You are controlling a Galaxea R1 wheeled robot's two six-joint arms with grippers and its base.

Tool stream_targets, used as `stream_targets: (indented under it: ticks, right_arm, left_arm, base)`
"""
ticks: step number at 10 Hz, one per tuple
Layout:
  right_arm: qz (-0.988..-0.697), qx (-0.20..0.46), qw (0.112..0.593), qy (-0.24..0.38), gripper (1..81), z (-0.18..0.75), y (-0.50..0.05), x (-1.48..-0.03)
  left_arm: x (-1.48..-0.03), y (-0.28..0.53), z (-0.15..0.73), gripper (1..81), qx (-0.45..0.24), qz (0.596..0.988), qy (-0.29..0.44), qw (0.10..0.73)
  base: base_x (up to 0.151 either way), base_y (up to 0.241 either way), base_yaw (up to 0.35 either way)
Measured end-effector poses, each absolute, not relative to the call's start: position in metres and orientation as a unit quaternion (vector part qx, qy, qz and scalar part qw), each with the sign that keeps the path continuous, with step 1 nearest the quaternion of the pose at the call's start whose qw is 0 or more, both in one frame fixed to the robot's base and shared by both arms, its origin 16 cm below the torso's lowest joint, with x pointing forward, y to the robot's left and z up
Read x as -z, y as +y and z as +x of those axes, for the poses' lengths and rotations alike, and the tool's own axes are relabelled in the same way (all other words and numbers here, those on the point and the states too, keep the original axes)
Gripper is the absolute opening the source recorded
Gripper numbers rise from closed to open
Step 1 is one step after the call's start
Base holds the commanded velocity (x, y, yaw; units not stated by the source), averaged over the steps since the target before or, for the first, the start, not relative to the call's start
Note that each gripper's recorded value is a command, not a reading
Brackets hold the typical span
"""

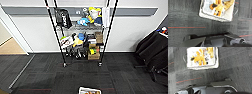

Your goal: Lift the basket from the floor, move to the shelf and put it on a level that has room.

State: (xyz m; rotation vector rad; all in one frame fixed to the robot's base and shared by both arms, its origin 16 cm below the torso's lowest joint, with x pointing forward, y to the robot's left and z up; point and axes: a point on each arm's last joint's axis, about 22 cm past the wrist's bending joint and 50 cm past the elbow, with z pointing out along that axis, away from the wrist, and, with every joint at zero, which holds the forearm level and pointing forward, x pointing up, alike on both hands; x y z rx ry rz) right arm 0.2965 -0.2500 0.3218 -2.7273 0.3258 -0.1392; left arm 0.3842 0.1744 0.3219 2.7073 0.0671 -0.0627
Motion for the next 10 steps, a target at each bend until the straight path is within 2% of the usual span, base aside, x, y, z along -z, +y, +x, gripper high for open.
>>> stream_targets:
  ticks: [3, 10]
  right_arm:
    - [-0.969, 0.042, 0.204, 0.129, 81.1, 0.313, -0.248, -0.303]
    - [-0.964, 0.082, 0.213, 0.136, 81.1, 0.388, -0.249, -0.274]
  left_arm:
    - [-0.299, 0.171, 0.413, 81.1, 0.023, 0.975, 0.035, 0.219]
    - [-0.283, 0.158, 0.494, 81.1, -0.025, 0.972, 0.042, 0.232]
  base:
    - [0.0, 0.0, 0.0]
    - [0.0, 0.0, 0.0]
